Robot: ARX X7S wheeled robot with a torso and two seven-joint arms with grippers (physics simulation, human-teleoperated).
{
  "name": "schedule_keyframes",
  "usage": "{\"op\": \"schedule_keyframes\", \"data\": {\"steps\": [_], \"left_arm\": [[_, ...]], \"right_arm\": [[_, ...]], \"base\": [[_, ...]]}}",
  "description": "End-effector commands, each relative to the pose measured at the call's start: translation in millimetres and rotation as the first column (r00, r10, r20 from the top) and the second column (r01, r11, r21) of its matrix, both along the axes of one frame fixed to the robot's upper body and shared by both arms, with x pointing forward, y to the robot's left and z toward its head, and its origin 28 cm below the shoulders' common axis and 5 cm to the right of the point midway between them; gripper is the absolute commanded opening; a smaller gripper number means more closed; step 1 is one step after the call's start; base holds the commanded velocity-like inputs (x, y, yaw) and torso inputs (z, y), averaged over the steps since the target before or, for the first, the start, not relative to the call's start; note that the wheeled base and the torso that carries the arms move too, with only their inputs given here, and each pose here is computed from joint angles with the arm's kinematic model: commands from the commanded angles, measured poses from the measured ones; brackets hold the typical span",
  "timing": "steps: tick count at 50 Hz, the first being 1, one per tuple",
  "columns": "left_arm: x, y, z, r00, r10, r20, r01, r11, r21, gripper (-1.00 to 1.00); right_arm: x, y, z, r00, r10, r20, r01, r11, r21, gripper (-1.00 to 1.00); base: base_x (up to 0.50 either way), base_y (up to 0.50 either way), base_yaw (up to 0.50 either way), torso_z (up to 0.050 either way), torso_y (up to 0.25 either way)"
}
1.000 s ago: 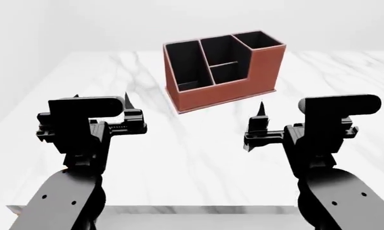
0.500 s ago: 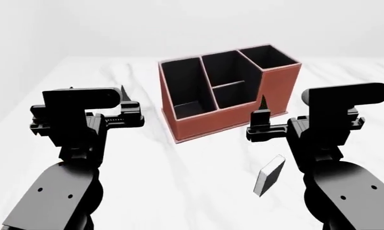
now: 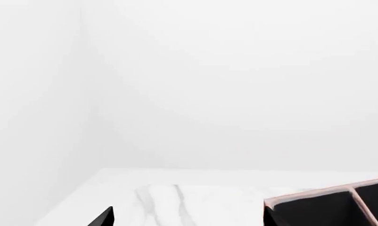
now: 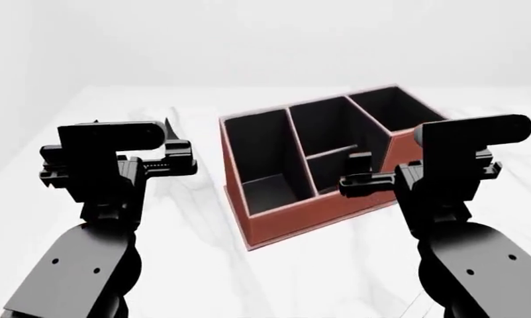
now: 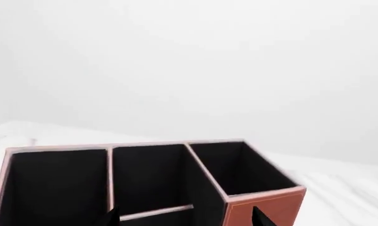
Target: Pick up the book and place it in the left compartment of the caddy.
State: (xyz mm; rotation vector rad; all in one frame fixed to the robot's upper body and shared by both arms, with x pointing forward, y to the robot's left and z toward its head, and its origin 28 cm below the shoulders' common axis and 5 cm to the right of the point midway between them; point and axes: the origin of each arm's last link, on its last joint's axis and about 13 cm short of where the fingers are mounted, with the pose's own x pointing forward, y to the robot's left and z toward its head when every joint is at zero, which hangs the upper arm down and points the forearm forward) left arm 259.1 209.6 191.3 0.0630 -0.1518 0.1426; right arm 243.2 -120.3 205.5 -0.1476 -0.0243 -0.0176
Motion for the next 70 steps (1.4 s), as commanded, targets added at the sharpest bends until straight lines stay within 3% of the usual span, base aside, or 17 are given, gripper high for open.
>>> {"op": "schedule_keyframes", "data": {"steps": [1,17,24,29,43,56,57,58,59,61,62,64,66,67,69,70], "left_arm": [[1,0.6,0,1.000,0.002,0.000,-0.002,1.000,0.001,1.00],[2,1.5,-1,1.000,0.007,0.002,-0.007,1.000,-0.003,1.00],[2,1.7,-2,1.000,0.008,0.001,-0.008,1.000,-0.002,1.00],[2,1.7,-2,1.000,0.008,0.001,-0.008,1.000,-0.001,1.00],[1,1.6,-2,1.000,0.007,0.001,-0.007,1.000,0.001,1.00],[2,1.6,-3,1.000,0.006,0.003,-0.006,1.000,0.001,1.00],[4,1.0,-1,1.000,-0.004,0.010,0.004,1.000,0.013,1.00],[4,1.0,-1,1.000,-0.004,0.009,0.004,1.000,0.012,1.00],[4,1.0,-1,1.000,-0.004,0.010,0.003,1.000,0.012,1.00],[3,0.9,-1,1.000,-0.004,0.010,0.004,1.000,0.013,1.00],[4,1.0,-1,1.000,-0.004,0.010,0.003,1.000,0.013,1.00],[4,1.1,-1,1.000,-0.003,0.009,0.003,1.000,0.012,1.00],[4,1.2,-1,1.000,-0.002,0.009,0.002,1.000,0.013,1.00],[4,1.2,-1,1.000,-0.002,0.009,0.002,1.000,0.013,1.00],[4,1.1,-1,1.000,-0.003,0.009,0.003,1.000,0.012,1.00],[4,0.9,-1,1.000,-0.003,0.009,0.003,1.000,0.012,1.00]], "right_arm": [[1,0.2,0,1.000,-0.005,0.006,0.005,1.000,-0.012,1.00],[1,1.2,-2,1.000,0.021,0.007,-0.021,1.000,-0.005,1.00],[2,1.1,-4,1.000,-0.027,-0.006,0.027,0.999,-0.038,1.00],[2,1.2,-5,1.000,0.006,-0.013,-0.006,1.000,-0.004,1.00],[1,1.1,-3,1.000,0.025,0.004,-0.024,1.000,-0.015,1.00],[2,-2.6,2,0.997,-0.042,-0.061,0.043,0.999,0.013,1.00],[8,0.3,34,0.991,-0.011,0.130,0.023,0.996,-0.089,1.00],[-2,3.9,28,0.985,0.036,0.171,-0.009,0.987,-0.161,1.00],[-9,2.7,42,0.966,0.053,0.253,-0.004,0.982,-0.190,1.00],[-30,-28.0,52,0.953,-0.168,0.253,0.186,0.981,-0.049,1.00],[-43,-48.3,55,0.922,-0.342,0.180,0.358,0.931,-0.069,1.00],[-57,-38.9,53,0.864,-0.503,-0.031,0.503,0.864,-0.006,1.00],[-71,-30.7,55,0.872,-0.395,-0.290,0.418,0.908,0.019,1.00],[-78,-27.5,58,0.854,-0.314,-0.416,0.363,0.931,0.042,1.00],[-91,-23.1,65,0.768,-0.140,-0.625,0.265,0.958,0.112,1.00],[-91,-22.9,64,0.766,-0.137,-0.627,0.263,0.958,0.112,1.00]], "base": [[0.00,0.00,0.00,0.000,0.000],[0.28,0.00,0.00,0.000,0.000],[0.00,0.00,0.00,0.000,0.002],[0.00,0.43,0.00,0.000,0.000],[0.00,0.05,0.00,0.000,0.000],[0.08,0.00,0.00,0.000,0.001],[0.00,0.00,0.00,0.000,0.000],[0.00,0.00,0.00,0.000,0.000],[0.00,0.00,0.00,0.000,0.000],[0.00,0.00,0.00,0.000,0.000],[0.00,0.00,0.00,0.000,0.000],[0.00,0.00,0.00,0.000,0.000],[0.00,0.00,0.00,0.000,0.000],[0.00,0.00,0.00,0.000,0.000],[0.00,0.00,0.00,0.000,0.000],[0.00,0.00,0.00,0.000,0.000]]}}
